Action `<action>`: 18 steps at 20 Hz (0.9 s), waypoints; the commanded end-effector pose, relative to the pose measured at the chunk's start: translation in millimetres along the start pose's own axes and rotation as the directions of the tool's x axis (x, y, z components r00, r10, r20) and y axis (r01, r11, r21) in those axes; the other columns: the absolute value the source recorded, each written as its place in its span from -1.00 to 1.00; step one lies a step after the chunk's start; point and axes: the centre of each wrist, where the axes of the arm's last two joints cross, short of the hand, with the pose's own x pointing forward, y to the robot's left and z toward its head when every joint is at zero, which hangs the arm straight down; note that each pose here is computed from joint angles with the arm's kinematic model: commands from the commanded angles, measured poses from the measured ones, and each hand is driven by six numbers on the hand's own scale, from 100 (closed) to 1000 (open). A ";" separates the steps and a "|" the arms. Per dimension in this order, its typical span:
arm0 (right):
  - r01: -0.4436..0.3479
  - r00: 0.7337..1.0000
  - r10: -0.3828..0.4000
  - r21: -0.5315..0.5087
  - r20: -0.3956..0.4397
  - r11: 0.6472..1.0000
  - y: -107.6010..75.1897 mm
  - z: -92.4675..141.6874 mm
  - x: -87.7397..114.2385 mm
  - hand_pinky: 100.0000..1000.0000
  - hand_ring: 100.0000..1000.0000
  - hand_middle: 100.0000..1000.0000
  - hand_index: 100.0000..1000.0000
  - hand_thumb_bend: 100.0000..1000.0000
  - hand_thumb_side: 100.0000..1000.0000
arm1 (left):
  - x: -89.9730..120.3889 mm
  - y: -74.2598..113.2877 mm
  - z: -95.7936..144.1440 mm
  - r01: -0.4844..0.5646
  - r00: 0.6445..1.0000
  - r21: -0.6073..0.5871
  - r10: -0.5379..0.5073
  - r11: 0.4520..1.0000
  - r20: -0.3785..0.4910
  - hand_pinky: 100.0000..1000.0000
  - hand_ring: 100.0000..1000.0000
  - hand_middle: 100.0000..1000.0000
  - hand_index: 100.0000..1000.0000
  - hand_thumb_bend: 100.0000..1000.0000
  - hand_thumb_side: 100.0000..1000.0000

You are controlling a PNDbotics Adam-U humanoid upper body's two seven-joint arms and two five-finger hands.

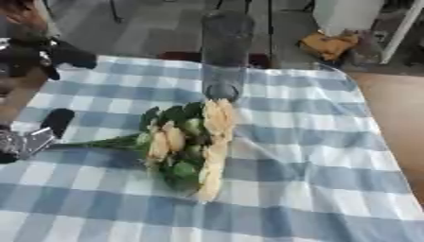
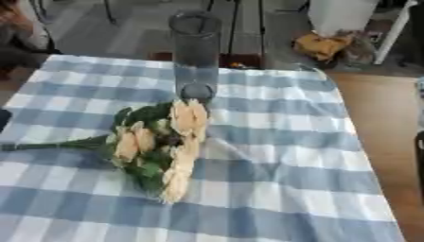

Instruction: Arrange flowers into the vase.

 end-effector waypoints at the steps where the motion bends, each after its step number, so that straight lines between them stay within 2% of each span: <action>1: -0.010 1.000 0.010 0.013 0.021 1.000 -6.4 -6.9 2.4 0.31 0.52 0.56 0.60 -1.00 1.00 | -4.6 4.3 -1.7 0.028 0.999 -0.098 -0.032 0.995 -0.039 0.45 0.80 0.81 1.00 -1.00 0.11; 3: -0.009 1.000 0.009 0.013 0.020 1.000 -6.6 -6.6 2.5 0.31 0.52 0.56 0.60 -1.00 1.00 | -10.1 0.1 -5.5 0.014 0.997 -0.146 -0.025 0.989 -0.071 0.50 0.84 0.85 1.00 -1.00 0.14; 10: -0.009 1.000 0.009 0.016 0.016 1.000 -6.6 -6.0 2.6 0.31 0.52 0.56 0.60 -1.00 1.00 | -27.2 -18.2 -18.1 -0.035 0.982 -0.239 -0.010 0.970 -0.188 0.55 0.89 0.86 1.00 -1.00 -0.04; 13: -0.009 1.000 0.009 0.016 0.015 1.000 -6.7 -6.0 2.6 0.31 0.52 0.56 0.60 -1.00 1.00 | -35.1 -28.7 -21.6 -0.050 0.972 -0.261 -0.013 0.964 -0.235 0.54 0.89 0.86 1.00 -1.00 0.00; 16: -0.009 1.000 0.009 0.019 0.013 1.000 -6.6 -5.7 2.4 0.31 0.52 0.56 0.60 -1.00 1.00 | -45.0 -39.3 -25.7 -0.080 0.959 -0.273 -0.001 0.959 -0.282 0.60 0.93 0.91 1.00 -0.91 0.19; 18: -0.010 1.000 0.010 0.021 0.012 1.000 -6.8 -5.3 2.2 0.31 0.52 0.56 0.60 -1.00 1.00 | -49.7 -45.1 -29.2 -0.098 0.953 -0.270 0.012 0.958 -0.303 0.65 0.96 0.91 1.00 -0.71 0.36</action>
